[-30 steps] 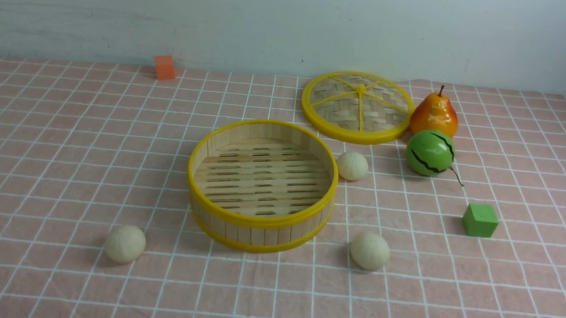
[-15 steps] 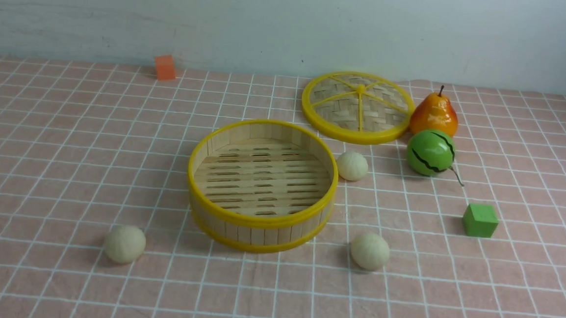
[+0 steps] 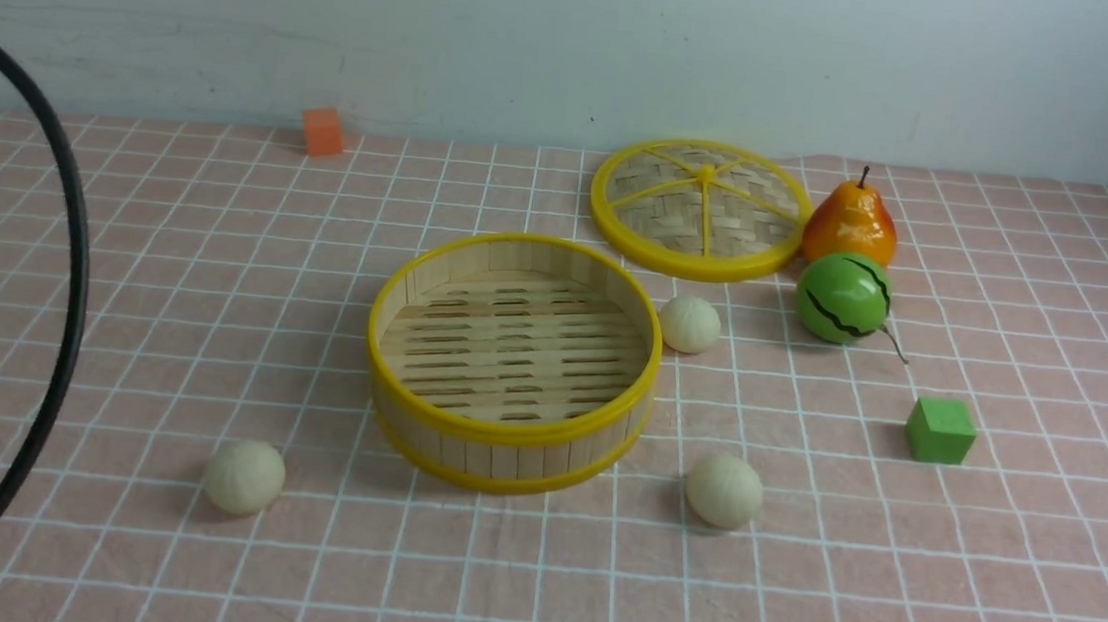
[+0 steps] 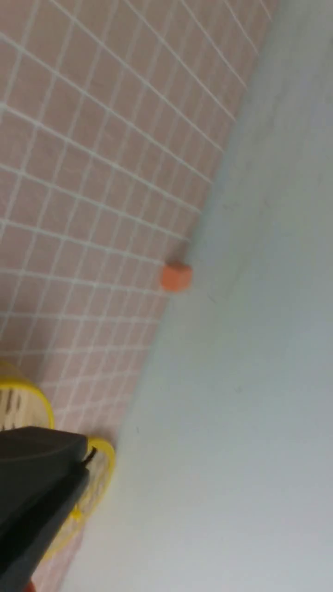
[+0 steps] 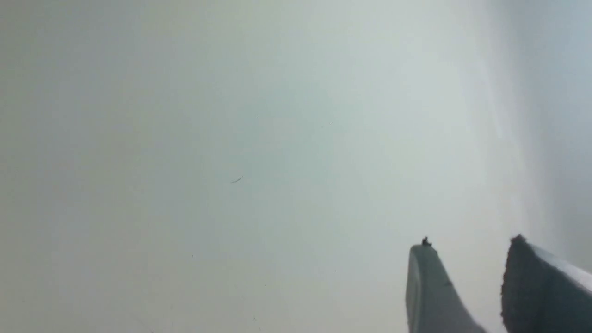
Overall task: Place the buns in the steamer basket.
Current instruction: Use the left arm to grab a steamed stuffed bun
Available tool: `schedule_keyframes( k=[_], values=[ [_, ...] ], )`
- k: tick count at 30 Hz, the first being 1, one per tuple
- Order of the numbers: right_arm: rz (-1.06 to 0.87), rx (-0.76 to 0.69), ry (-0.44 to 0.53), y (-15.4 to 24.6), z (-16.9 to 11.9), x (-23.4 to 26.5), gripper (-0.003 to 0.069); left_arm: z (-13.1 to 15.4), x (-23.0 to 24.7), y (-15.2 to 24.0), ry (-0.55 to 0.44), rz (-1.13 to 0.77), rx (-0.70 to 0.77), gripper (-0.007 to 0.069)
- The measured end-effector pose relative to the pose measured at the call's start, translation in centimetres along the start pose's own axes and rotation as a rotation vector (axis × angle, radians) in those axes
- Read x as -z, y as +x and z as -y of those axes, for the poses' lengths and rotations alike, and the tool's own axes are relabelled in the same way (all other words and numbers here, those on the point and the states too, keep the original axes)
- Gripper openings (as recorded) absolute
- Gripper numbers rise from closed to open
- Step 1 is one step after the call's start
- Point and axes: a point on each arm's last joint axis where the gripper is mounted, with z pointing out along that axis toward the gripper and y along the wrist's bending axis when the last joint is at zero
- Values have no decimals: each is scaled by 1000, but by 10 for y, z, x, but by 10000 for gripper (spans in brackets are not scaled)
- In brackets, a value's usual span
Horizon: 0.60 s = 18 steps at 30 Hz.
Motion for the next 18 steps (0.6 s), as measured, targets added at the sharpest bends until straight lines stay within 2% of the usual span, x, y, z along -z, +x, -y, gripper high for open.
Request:
schedule_keyframes(
  k=[1, 5, 9, 11, 14, 16, 17, 18],
  values=[
    [0, -14, 9, 0, 1, -1, 239, -2, -6, 1, -31, -20, -18, -14],
    [-78, -53, 55, 10, 6, -8, 239, -4, -22, 9, -38, -68, -11, -14],
    [-190, -14, 61, 25, 9, -15, 239, -9, -42, 20, -67, -137, -68, -14],
    [-239, -7, 65, 32, 10, -18, 239, -16, -55, 25, -139, -185, -121, -14],
    [-348, -14, 98, 45, 14, -26, 209, -35, -71, 32, -350, -266, -108, -14],
    [-468, 4, 136, 52, 18, -32, 164, -43, -79, 36, -472, -340, -86, -14],
    [-546, 43, 250, 56, 22, -39, 123, -46, -84, 39, -520, -408, -83, -14],
    [-630, 32, 196, 58, 24, -44, 83, -45, -87, 40, -526, -464, -106, -14]
  ],
)
